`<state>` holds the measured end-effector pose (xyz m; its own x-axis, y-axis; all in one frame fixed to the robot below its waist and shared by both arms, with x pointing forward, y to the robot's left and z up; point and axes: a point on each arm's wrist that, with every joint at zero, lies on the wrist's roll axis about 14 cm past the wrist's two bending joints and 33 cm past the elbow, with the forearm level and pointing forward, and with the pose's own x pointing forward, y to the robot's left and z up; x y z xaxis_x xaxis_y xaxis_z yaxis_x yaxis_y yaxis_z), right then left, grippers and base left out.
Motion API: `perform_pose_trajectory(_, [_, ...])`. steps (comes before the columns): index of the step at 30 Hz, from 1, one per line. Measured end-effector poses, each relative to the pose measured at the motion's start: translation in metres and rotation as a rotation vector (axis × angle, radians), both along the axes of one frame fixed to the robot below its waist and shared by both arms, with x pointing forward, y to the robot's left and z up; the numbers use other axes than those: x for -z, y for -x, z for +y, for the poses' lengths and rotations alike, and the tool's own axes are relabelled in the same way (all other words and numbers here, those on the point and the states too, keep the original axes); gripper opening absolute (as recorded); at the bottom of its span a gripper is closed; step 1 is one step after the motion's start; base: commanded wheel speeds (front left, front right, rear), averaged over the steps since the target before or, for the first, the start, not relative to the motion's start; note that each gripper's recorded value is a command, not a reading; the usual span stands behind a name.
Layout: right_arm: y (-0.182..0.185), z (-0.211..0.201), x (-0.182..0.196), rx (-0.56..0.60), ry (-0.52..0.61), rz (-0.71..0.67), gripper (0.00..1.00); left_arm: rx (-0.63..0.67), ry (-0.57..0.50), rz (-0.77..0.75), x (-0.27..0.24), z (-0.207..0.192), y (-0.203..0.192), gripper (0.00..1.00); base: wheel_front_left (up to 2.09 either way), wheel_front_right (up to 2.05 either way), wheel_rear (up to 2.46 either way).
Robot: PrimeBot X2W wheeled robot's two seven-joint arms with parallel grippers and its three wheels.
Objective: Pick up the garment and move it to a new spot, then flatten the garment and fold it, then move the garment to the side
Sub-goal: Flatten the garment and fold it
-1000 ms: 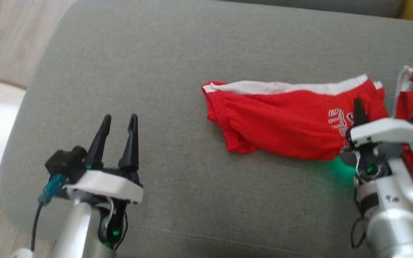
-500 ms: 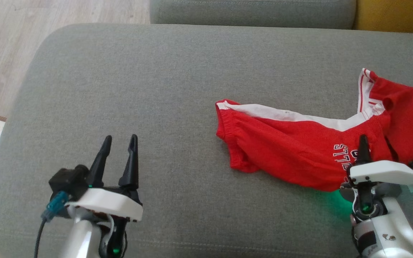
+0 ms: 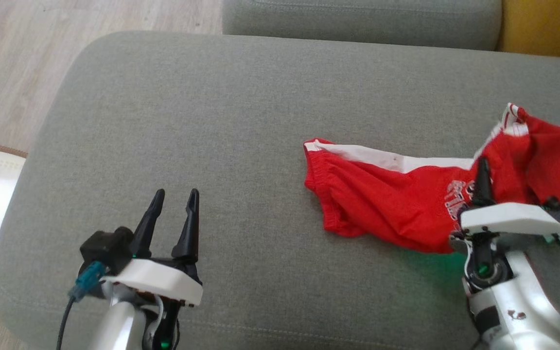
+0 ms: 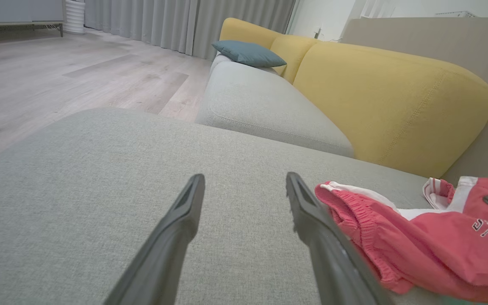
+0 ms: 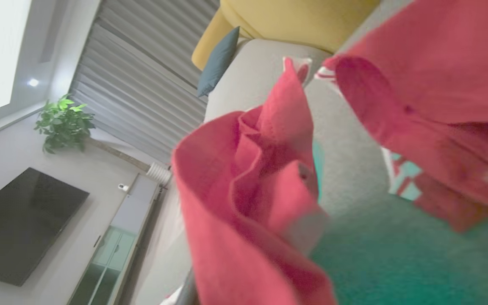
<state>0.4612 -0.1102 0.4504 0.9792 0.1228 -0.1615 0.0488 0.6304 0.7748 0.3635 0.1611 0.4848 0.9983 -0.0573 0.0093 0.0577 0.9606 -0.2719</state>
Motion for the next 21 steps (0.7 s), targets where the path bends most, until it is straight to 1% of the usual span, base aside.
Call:
perform_pose_trajectory(5, [0.0,0.036,-0.024,-0.111,0.004,-0.08,0.0,-0.009,-0.001,-0.004,-0.001,0.003,0.004,1.0,0.0,0.0,0.0])
perform_pose_trajectory(8, [0.006,0.062,-0.028,-0.201,0.041,-0.102,0.0,-0.018,-0.002,-0.007,-0.002,0.006,0.005,1.0,0.0,0.0,0.0])
perform_pose_trajectory(9, [0.008,0.069,-0.027,-0.226,0.056,-0.105,0.0,-0.021,-0.002,-0.007,-0.003,0.007,0.006,1.0,0.0,0.0,0.0])
perform_pose_trajectory(10, [0.008,0.069,-0.027,-0.226,0.056,-0.105,0.0,-0.021,-0.002,-0.007,-0.003,0.007,0.006,1.0,0.0,0.0,0.0])
perform_pose_trajectory(14, [0.017,0.095,-0.023,-0.323,0.093,-0.108,0.0,-0.039,-0.004,-0.004,-0.002,0.012,0.009,1.0,0.0,0.0,0.0])
perform_pose_trajectory(21, [0.03,0.133,-0.001,-0.472,0.167,-0.067,0.0,-0.073,-0.006,0.014,0.003,0.022,0.016,1.0,0.0,0.0,0.0])
